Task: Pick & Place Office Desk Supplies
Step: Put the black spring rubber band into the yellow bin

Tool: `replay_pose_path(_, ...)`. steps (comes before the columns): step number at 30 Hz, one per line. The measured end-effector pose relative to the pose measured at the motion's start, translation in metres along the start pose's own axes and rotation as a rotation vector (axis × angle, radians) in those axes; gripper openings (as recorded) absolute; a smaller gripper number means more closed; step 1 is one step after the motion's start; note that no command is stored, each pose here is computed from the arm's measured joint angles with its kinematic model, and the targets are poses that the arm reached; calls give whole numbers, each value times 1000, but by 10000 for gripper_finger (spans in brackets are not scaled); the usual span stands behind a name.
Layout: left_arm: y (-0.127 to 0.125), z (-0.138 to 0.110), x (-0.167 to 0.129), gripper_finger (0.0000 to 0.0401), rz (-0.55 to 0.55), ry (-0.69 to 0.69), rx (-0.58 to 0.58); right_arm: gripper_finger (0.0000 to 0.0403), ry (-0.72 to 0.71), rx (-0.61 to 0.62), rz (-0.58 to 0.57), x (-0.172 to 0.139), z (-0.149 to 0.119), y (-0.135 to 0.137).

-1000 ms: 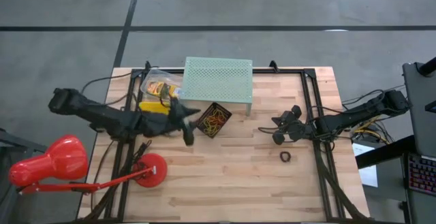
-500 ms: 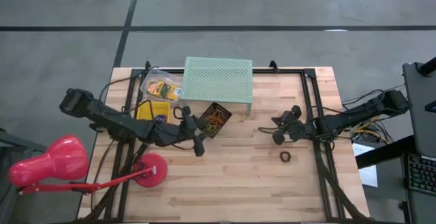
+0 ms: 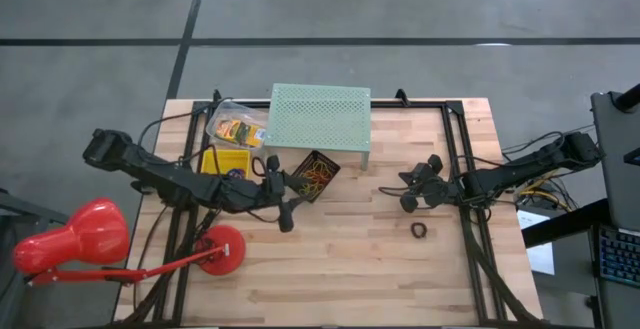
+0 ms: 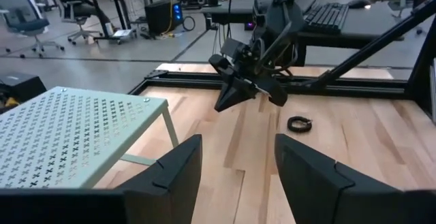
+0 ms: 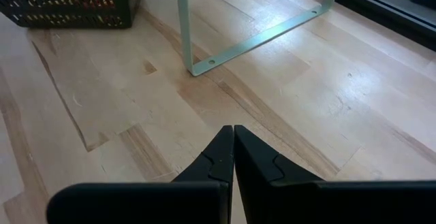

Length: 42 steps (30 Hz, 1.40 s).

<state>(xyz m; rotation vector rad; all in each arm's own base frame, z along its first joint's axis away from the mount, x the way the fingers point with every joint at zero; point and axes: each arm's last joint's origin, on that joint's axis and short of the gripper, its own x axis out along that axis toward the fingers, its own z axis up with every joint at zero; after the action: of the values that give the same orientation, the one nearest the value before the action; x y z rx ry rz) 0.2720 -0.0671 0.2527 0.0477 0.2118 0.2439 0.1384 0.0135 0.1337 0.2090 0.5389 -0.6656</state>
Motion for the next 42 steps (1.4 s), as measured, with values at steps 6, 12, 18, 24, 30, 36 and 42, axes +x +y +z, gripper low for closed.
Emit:
replay_pose_path(6,0,-1,0,186,0,10,16,8,0,0,-1,0,0,0)
replay_pose_path(12,11,17,-21,186,-3,-38,111,8,0,0,0,0,0,0)
replay_pose_path(18,38,35,-68,185,-4,-26,68,8,-1,4,0,0,0,0)
replay_pose_path(24,60,42,-105,185,-5,-43,41,8,-3,256,2,0,0,0)
replay_pose_path(30,69,39,-121,185,-8,-57,-64,8,17,306,74,0,3,4)
replay_pose_path(36,70,34,-121,185,-7,-34,-56,8,70,232,313,-11,33,23)
replay_pose_path(42,70,25,-121,185,-1,46,-8,8,50,123,562,-31,75,43)
